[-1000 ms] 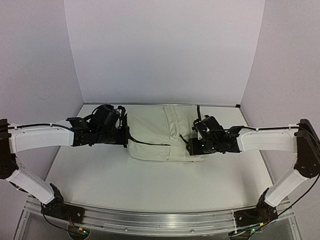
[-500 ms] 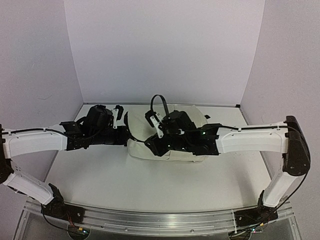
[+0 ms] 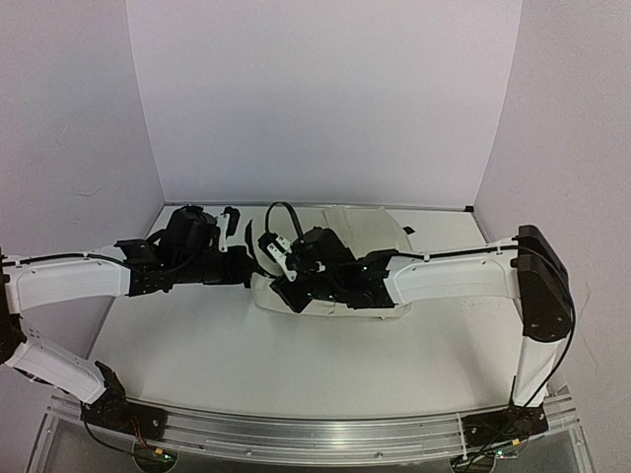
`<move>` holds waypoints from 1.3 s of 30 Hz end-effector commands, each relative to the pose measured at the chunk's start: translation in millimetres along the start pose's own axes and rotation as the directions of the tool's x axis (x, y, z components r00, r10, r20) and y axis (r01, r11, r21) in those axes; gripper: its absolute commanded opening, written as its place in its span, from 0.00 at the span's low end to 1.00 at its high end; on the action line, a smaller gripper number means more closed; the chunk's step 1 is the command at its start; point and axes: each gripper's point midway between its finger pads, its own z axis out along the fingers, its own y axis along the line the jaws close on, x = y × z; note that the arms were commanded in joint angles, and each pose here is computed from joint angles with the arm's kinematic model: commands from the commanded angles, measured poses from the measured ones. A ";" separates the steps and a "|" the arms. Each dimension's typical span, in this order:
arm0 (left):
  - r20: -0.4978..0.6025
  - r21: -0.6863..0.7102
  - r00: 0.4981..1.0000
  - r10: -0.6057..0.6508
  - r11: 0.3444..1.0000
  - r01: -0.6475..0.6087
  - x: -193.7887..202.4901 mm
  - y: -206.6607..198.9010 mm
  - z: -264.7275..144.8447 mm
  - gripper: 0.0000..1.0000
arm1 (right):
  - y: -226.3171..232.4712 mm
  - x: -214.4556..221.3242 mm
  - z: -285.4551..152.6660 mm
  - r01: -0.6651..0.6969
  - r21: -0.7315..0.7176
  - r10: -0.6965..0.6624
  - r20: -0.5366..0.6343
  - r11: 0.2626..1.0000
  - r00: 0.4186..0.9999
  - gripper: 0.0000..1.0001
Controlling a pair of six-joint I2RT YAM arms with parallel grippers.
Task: Pack the student bag
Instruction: Zip the student bag at the center of the board.
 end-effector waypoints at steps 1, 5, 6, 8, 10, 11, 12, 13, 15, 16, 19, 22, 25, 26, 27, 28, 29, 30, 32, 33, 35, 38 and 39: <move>0.100 0.066 0.995 -0.032 0.998 0.025 -31.7 -14.2 -8.7 0.00 | 0.7 -18.9 9.3 0.031 0.004 -0.031 0.061 1.000 0.998 0.37; 0.107 0.057 0.993 -0.045 0.998 0.039 -36.2 -9.7 -6.9 0.00 | 7.0 -15.4 15.3 0.053 -0.022 -0.051 0.061 0.998 0.997 0.30; 0.094 0.077 0.995 -0.046 0.996 0.038 -34.8 -13.0 -6.6 0.00 | 6.3 -14.7 17.3 0.056 -0.015 -0.055 0.062 0.998 0.997 0.28; 0.090 0.085 0.995 -0.048 0.996 0.040 -35.4 -13.8 -5.6 0.00 | 3.8 -13.6 22.1 0.067 0.006 -0.067 0.061 0.998 0.996 0.19; 0.092 0.086 0.994 -0.052 0.995 0.044 -37.5 -12.8 -5.0 0.00 | 2.4 -13.5 24.3 0.067 0.021 -0.068 0.066 0.998 0.995 0.04; 0.095 0.083 0.994 -0.056 0.995 0.049 -39.1 -10.8 -5.3 0.00 | 1.3 -14.4 22.9 0.064 0.023 -0.066 0.072 0.998 0.995 0.00; 0.098 0.080 0.993 -0.058 0.996 0.051 -40.3 -9.4 -5.6 0.00 | 1.7 -14.7 21.1 0.063 0.021 -0.064 0.076 0.998 0.995 0.00; 0.101 0.075 0.993 -0.062 0.996 0.054 -41.7 -6.7 -6.1 0.00 | 1.7 -14.0 19.5 0.060 0.018 -0.061 0.077 0.998 0.995 0.00; 0.111 0.064 0.991 -0.074 0.996 0.067 -45.9 -0.1 -7.4 0.00 | -0.4 -14.8 11.4 0.049 0.015 -0.050 0.082 0.999 0.995 0.00; 0.116 0.061 0.990 -0.078 0.996 0.072 -48.1 2.7 -8.5 0.00 | -0.3 -14.1 7.2 0.044 0.010 -0.045 0.083 0.999 0.996 0.00; 0.132 0.056 0.987 -0.092 0.995 0.086 -57.4 11.3 -11.5 0.00 | -1.7 -2.6 -4.8 0.022 0.001 -0.022 0.067 1.000 0.998 0.00; 0.137 0.061 0.986 -0.093 0.994 0.085 -64.3 15.7 -12.4 0.00 | -2.2 4.7 -18.8 0.003 -0.003 -0.003 0.053 1.000 0.999 0.00; 0.142 0.070 0.985 -0.102 0.993 0.093 -76.5 23.5 -11.5 0.00 | -6.5 26.6 -37.3 -0.025 0.014 0.025 0.006 1.000 1.000 0.00; 0.145 0.071 0.984 -0.105 0.993 0.095 -79.6 26.3 -10.2 0.00 | -7.2 32.5 -40.5 -0.034 0.018 0.034 -0.005 0.999 0.999 0.00; 0.145 0.083 0.984 -0.104 0.992 0.093 -83.6 26.3 -9.5 0.00 | -8.5 37.8 -46.9 -0.045 0.021 0.045 -0.018 0.999 0.999 0.00; 0.145 0.085 0.984 -0.107 0.992 0.095 -86.5 28.3 -7.7 0.00 | -8.0 45.1 -49.5 -0.045 0.020 0.046 -0.033 0.999 0.998 0.00; 0.145 0.097 0.984 -0.104 0.991 0.090 -91.7 28.0 -5.9 0.00 | -8.4 50.3 -55.0 -0.082 0.021 0.083 -0.042 0.996 0.996 0.00; 0.144 0.107 0.984 -0.102 0.990 0.086 -95.3 26.7 -4.8 0.00 | -8.5 53.8 -58.2 -0.095 0.022 0.096 -0.045 0.995 0.994 0.00; 0.145 0.132 0.985 -0.091 0.989 0.072 -103.3 24.2 -2.1 0.00 | -9.1 68.1 -66.0 -0.109 0.026 0.111 -0.085 0.994 0.990 0.00; 0.147 0.144 0.986 -0.084 0.988 0.063 -106.3 22.1 -2.2 0.00 | -9.6 69.6 -69.0 -0.115 0.026 0.117 -0.088 0.993 0.989 0.00; 0.148 0.146 0.986 -0.078 0.988 0.056 -110.0 25.3 0.3 0.00 | -10.6 75.7 -75.1 -0.132 0.029 0.135 -0.098 0.991 0.986 0.00; 0.148 0.124 0.985 -0.089 0.990 0.071 -113.7 41.2 3.5 0.00 | -14.3 83.1 -85.6 -0.155 0.040 0.159 -0.110 0.987 0.981 0.00; 0.149 0.121 0.985 -0.093 0.990 0.075 -114.4 43.8 3.8 0.00 | -14.8 83.7 -86.7 -0.157 0.041 0.161 -0.111 0.987 0.981 0.00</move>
